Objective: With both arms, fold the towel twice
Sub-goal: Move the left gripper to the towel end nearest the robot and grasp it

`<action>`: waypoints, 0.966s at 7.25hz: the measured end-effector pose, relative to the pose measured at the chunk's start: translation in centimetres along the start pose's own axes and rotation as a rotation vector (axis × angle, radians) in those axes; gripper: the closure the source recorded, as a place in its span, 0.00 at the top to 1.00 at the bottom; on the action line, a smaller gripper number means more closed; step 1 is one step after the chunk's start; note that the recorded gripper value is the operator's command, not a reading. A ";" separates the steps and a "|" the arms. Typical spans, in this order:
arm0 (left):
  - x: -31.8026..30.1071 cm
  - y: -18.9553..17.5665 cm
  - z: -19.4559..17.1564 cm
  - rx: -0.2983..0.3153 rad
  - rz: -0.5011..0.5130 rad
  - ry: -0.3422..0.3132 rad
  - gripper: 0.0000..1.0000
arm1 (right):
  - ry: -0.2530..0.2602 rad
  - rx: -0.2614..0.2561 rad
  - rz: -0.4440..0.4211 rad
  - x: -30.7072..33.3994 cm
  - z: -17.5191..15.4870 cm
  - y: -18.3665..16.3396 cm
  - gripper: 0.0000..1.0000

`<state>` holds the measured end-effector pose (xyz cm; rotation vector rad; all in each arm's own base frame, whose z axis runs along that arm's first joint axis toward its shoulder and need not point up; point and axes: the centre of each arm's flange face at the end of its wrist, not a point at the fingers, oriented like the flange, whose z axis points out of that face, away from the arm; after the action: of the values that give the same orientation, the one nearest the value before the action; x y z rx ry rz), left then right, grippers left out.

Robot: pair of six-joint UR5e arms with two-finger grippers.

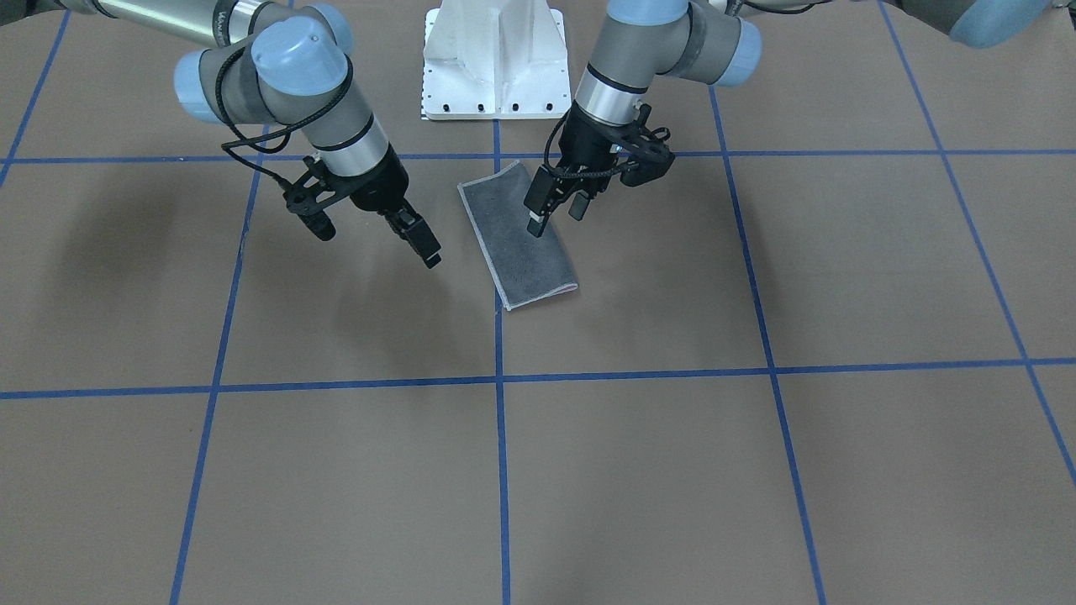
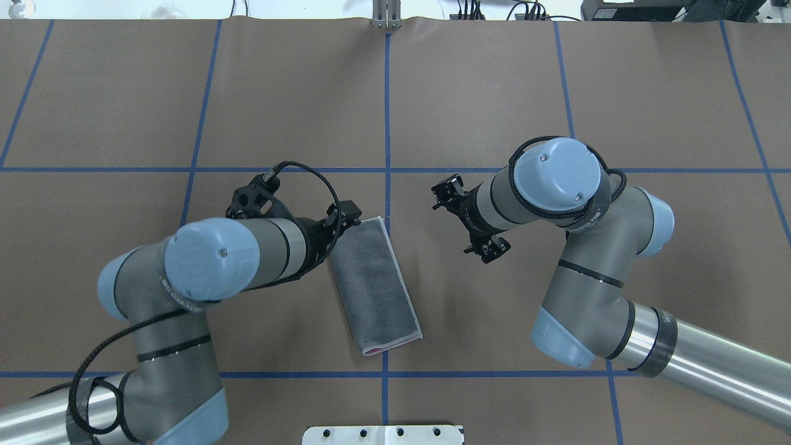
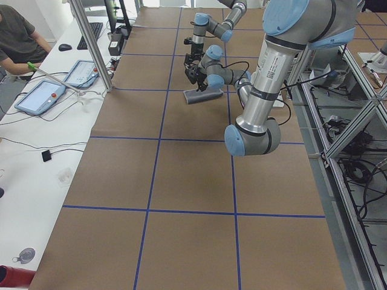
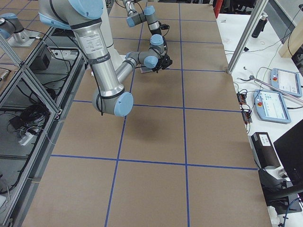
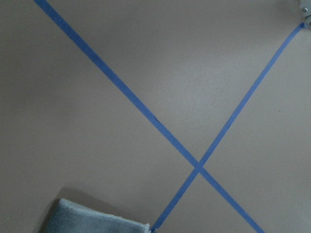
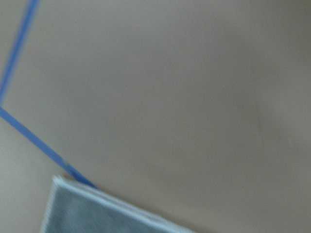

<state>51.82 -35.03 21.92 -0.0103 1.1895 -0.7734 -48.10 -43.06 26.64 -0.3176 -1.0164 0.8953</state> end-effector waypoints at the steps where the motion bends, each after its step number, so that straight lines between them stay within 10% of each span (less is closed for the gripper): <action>1: -2.6 2.3 0.3 0.004 0.019 -0.009 0.93 | 0.003 0.012 -0.020 -0.6 -0.2 -1.8 1.00; 3: -6.0 6.2 0.7 -0.005 0.001 -0.001 0.71 | 0.018 0.033 -0.059 -0.8 0.4 -3.8 1.00; 7: -8.1 10.6 1.4 -0.061 -0.044 -0.017 0.62 | 0.027 0.044 -0.078 -0.6 0.8 -4.6 1.00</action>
<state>57.42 -23.17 24.97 -0.0937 1.2001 -0.7743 -46.67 -46.44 29.51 -0.2506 -0.9770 0.8395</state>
